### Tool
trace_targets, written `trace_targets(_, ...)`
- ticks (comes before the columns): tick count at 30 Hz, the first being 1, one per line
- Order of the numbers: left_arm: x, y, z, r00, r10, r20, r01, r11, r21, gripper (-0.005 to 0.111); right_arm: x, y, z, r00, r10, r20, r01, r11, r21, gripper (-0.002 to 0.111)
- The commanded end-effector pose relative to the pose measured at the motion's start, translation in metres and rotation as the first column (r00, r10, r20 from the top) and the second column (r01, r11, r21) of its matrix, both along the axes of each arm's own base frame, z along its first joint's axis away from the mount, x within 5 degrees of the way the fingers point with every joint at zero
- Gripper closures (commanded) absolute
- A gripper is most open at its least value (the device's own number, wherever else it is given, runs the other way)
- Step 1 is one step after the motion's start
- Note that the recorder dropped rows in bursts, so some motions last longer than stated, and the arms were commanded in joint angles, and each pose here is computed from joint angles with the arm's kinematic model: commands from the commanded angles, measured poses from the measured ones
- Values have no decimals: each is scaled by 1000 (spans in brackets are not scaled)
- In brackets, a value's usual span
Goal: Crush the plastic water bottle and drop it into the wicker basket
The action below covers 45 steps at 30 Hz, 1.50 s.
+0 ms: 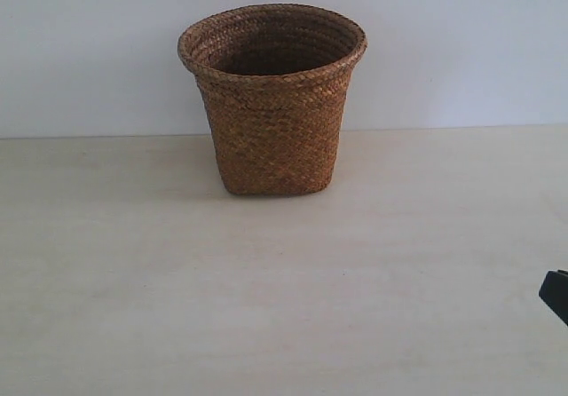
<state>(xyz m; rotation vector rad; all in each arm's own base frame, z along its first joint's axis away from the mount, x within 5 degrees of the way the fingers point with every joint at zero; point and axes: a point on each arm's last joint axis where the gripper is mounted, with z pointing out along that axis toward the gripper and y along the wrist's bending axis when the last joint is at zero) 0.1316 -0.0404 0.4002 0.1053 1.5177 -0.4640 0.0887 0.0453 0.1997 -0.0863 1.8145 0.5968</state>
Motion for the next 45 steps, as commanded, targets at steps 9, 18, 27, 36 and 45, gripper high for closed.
trace_targets(9, 1, 2, -2, 1000, 29, 2, -29, 999, 25, 103, 0, -1, -1, 1000, -5, 9, 5, 1000, -8, 108)
trace_targets(18, -6, 18, -35, 972, 184, -143, -178, 982, 55, 103, 0, -1, -1, 1000, -5, 9, 5, 1000, -8, 108)
trace_targets(27, -22, 21, -84, 979, 185, -87, -177, 980, 88, 103, 0, -1, 0, 1000, -11, 9, 11, 1000, 5, 108)
trace_targets(36, -58, 41, -151, 929, 350, -120, -352, 936, 4, 103, 0, -1, 0, 1000, -11, 9, 11, 1000, 5, 108)
trace_targets(45, -75, 42, -196, 914, 395, -92, -390, 918, 73, 103, 0, -1, 0, 1000, -11, 9, 11, 1000, 5, 108)
